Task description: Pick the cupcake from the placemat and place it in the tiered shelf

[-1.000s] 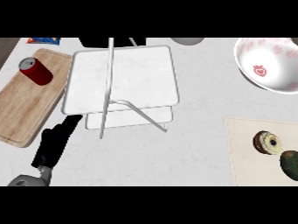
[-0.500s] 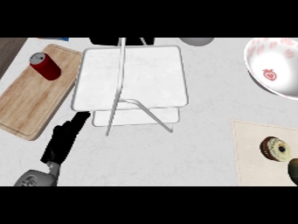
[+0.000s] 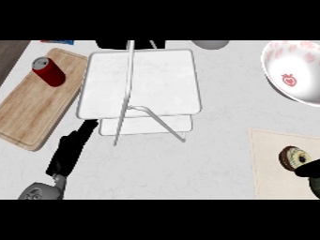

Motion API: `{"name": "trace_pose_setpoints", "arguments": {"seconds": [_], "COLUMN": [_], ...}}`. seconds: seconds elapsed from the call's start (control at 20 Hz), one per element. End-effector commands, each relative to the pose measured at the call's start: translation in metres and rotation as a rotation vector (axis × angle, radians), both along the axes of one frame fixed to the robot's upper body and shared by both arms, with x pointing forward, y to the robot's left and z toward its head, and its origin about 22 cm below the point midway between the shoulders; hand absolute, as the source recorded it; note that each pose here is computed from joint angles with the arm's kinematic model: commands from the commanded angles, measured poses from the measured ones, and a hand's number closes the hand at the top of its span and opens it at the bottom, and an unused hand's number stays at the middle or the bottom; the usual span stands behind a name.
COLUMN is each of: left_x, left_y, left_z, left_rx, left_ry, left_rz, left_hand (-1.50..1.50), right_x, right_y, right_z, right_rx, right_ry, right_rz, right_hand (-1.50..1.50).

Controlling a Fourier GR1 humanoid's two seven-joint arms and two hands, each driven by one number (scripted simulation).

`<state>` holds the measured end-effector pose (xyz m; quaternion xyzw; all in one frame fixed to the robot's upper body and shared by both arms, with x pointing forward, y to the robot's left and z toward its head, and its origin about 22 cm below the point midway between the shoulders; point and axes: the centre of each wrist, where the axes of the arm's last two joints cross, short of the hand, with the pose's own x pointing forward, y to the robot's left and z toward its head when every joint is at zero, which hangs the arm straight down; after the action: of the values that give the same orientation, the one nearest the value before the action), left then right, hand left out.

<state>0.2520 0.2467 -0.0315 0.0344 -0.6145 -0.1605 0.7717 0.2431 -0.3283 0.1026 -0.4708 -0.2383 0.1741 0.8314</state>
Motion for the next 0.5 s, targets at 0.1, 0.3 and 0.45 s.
{"name": "trace_pose_setpoints", "arguments": {"seconds": [0.1, 0.3, 0.45], "left_x": [-0.007, -0.005, -0.015], "left_y": [0.005, 0.010, 0.008], "left_z": [0.002, 0.005, -0.007], "left_rx": [-0.001, -0.013, -0.031], "left_ry": [0.006, 0.014, 0.018], "left_rz": [0.039, 0.024, 0.039], "left_hand": [0.00, 0.00, 0.00], "right_x": [0.028, 0.043, 0.044], "right_y": [0.034, 0.031, 0.033], "right_z": [-0.008, -0.023, -0.029], "right_rx": [-0.009, -0.086, -0.112], "right_ry": [0.133, 0.159, 0.179], "right_rz": [-0.139, -0.170, -0.157], "right_hand": [-1.50, -1.50, -1.50]}}
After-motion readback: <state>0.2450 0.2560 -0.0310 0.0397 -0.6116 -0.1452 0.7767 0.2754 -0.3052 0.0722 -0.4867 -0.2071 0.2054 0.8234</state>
